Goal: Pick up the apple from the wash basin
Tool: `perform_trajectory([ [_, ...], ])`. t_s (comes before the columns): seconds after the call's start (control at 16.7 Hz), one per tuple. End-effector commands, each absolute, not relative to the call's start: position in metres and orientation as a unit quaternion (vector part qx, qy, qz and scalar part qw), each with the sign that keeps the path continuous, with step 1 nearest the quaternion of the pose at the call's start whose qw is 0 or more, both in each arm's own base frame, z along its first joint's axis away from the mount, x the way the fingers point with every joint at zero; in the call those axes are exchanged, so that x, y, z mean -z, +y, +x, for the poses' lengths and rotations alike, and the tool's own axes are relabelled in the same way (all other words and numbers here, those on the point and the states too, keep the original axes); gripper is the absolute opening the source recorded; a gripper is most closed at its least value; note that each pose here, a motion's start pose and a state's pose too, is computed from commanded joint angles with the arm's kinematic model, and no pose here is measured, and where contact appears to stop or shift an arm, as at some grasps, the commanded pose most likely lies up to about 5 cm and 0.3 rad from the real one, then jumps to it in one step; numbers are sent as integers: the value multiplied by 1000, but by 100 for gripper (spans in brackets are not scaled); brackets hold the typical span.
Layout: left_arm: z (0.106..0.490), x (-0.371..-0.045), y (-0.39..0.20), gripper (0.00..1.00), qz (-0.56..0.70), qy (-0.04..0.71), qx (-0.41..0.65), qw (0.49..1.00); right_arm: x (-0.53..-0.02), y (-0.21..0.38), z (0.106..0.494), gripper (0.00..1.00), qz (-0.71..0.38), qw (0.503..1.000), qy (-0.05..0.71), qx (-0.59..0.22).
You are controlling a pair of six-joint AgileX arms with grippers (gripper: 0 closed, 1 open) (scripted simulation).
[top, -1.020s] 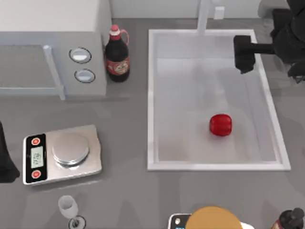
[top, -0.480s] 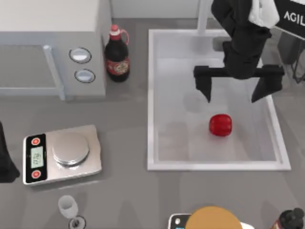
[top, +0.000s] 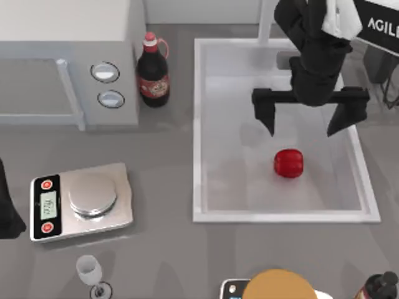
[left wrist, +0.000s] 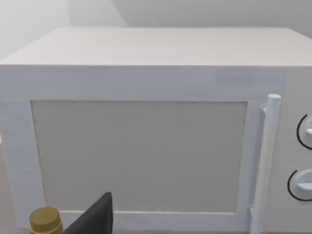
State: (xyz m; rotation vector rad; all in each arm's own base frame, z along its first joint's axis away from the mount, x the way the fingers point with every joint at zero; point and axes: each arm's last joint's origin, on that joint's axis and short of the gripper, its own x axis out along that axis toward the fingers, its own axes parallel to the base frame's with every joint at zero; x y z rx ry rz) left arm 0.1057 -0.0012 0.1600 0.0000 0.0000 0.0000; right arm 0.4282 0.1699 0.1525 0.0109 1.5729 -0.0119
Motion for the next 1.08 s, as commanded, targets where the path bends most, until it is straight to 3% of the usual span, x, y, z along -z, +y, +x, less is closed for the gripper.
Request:
perform_trajectory([
  [0.6, 106, -160, -1, 100, 0, 0, 0, 1000, -14, 173, 429, 100, 4, 709, 705, 3],
  [0.9, 106, -160, -1, 100, 0, 0, 0, 1000, -6, 172, 427, 100, 4, 707, 707, 4],
  [1.08, 106, -160, -1, 100, 0, 0, 0, 1000, -6, 172, 427, 77, 4, 707, 707, 4],
])
